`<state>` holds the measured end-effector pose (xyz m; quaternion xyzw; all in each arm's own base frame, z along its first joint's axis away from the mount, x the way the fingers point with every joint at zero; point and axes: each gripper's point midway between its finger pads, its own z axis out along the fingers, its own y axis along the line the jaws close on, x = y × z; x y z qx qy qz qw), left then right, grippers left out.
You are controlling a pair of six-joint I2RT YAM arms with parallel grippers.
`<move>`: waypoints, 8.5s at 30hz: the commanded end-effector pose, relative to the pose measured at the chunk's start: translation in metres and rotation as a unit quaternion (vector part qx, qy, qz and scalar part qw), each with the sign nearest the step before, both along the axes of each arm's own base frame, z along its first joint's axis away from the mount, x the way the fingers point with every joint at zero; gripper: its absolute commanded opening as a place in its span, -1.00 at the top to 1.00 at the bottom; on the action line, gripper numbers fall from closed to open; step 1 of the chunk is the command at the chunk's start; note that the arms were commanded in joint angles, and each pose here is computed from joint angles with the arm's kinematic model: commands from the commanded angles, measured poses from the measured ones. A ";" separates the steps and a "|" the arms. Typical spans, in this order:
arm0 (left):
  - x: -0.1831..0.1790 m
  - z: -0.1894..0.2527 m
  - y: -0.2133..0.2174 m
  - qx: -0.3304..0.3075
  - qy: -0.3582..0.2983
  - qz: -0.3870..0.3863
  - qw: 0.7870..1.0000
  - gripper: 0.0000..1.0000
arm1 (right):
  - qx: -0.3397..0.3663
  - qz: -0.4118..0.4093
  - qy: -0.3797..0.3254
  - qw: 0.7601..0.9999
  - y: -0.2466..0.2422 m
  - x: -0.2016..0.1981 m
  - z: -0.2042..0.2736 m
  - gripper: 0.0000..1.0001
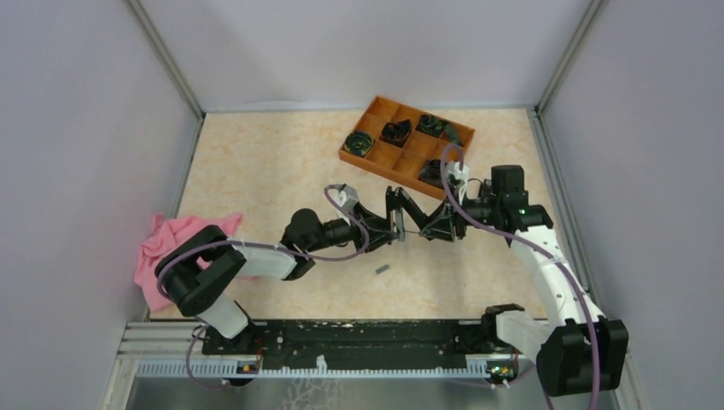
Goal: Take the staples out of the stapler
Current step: Unload the staple at the center of the board, then place the stapler at the center of the board, then pick up the stapler from the center of the board, then unload the staple at the center of the board.
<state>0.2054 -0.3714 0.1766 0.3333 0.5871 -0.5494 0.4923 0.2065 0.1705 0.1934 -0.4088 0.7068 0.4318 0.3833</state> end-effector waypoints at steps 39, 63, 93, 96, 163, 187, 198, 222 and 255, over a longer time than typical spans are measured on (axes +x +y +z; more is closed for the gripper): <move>-0.018 -0.002 0.126 0.038 0.061 0.256 0.964 -0.99 | 0.085 -0.078 -0.035 0.993 0.000 0.028 0.056 1.00; -0.022 0.068 0.169 0.095 0.042 0.312 0.945 -0.99 | -0.099 -0.104 -0.042 0.989 0.119 0.128 0.053 1.00; -0.036 0.102 0.248 0.050 -0.012 0.409 0.911 -0.99 | -0.239 -0.194 -0.044 0.950 0.260 0.233 -0.062 1.00; -0.035 0.102 0.248 0.052 -0.013 0.410 0.911 -0.99 | -0.248 -0.193 -0.041 0.948 0.260 0.233 -0.071 0.91; -0.040 0.009 0.107 -0.055 0.168 0.175 0.969 -0.99 | -0.210 -0.599 0.099 0.766 -0.184 0.147 -0.052 -0.53; -0.042 0.005 0.118 -0.058 0.161 0.189 0.967 -0.99 | -0.259 -0.591 0.176 0.743 -0.186 0.153 -0.115 0.00; -0.044 0.006 0.121 -0.063 0.158 0.190 0.967 -0.99 | -0.277 -0.589 0.176 0.738 -0.190 0.153 -0.122 0.41; -0.052 0.019 0.111 -0.091 0.152 0.149 0.973 -0.99 | -0.151 -0.510 0.065 0.844 -0.151 0.125 -0.024 1.00; 0.032 0.095 0.017 -0.274 0.155 0.112 0.943 -0.99 | 0.234 -0.104 0.116 0.960 0.006 0.071 0.119 1.00</move>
